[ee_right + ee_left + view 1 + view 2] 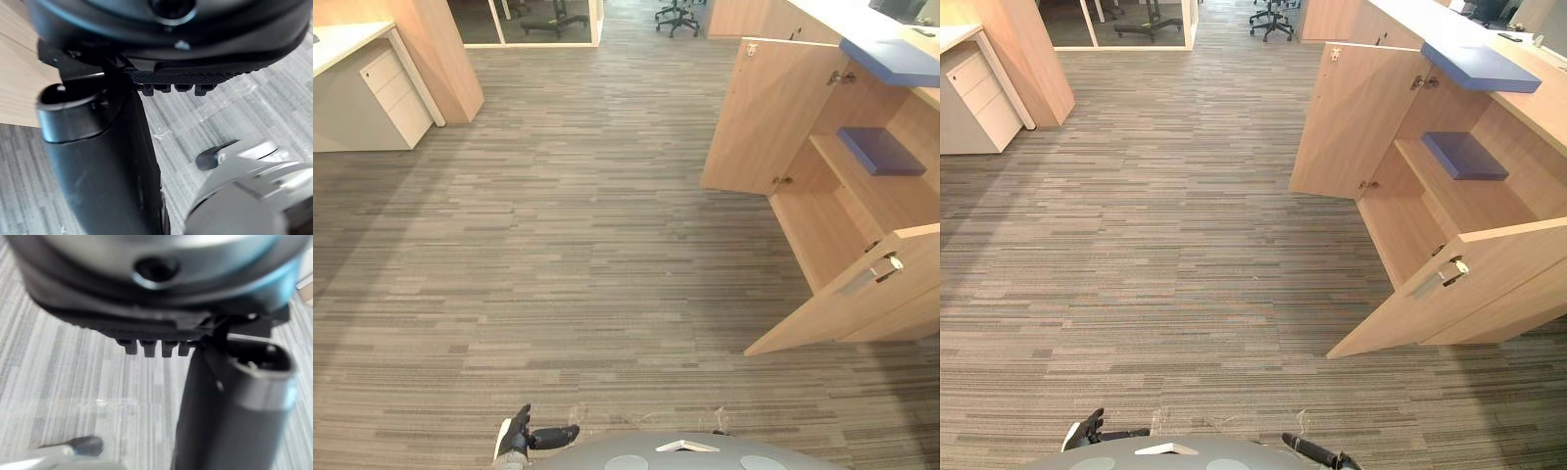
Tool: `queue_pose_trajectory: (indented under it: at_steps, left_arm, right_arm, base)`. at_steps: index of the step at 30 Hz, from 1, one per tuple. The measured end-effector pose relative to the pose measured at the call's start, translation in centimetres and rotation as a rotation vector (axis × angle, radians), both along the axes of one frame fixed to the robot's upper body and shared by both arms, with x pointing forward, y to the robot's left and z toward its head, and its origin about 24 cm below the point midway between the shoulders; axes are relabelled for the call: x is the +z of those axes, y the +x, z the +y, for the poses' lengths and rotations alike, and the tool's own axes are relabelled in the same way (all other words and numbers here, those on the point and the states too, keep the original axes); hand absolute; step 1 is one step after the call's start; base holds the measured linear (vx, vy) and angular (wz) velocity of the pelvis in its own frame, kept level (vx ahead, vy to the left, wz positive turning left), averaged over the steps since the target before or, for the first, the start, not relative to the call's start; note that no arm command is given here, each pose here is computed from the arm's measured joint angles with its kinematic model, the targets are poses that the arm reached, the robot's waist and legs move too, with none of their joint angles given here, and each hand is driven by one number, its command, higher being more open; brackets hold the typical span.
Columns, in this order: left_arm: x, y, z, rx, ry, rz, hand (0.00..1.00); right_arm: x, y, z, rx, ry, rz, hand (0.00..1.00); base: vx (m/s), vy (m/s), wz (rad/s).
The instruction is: Walk over to the cabinet, pick up the folder, carry it to the office cabinet, place the folder inside the office cabinet, then close the office cabinet door
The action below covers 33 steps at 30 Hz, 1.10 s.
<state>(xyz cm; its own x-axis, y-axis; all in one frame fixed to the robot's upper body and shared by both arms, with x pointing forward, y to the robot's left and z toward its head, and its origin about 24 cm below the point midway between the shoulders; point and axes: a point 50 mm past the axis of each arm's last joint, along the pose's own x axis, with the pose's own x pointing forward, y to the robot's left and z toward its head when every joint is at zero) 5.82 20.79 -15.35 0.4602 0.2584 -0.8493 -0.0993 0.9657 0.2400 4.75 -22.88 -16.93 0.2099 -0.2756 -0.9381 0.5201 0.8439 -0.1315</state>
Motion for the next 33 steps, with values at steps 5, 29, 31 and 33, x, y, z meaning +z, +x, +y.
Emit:
queue_pose_trajectory:
  at_steps: [5, 29, 31, 33]
  left_arm:
    - [0.3, 0.8, -0.6, 0.011, -0.073, -0.045, 1.0]
    - [1.6, 1.6, -3.1, 0.103, -0.196, -0.178, 1.0]
    - [1.6, 1.6, -3.1, 0.11, -0.197, -0.18, 1.0]
    - [1.8, 1.2, -3.2, 0.13, -0.193, -0.184, 1.0]
  right_arm:
    - [0.0, 1.8, 0.9, -0.01, 0.023, -0.043, 1.0]
    - [0.6, 3.5, 2.4, 0.121, -0.007, -0.114, 1.0]
    - [1.4, 4.1, 3.6, 0.226, -0.033, -0.172, 1.0]
    - [2.5, 4.3, 4.7, 0.333, -0.049, -0.244, 1.0]
  base:
    - [0.0, 0.0, 0.0]
    - [-0.03, -0.013, 0.0]
    - [-0.03, -0.027, -0.19]
    - [-0.02, -0.028, -0.2]
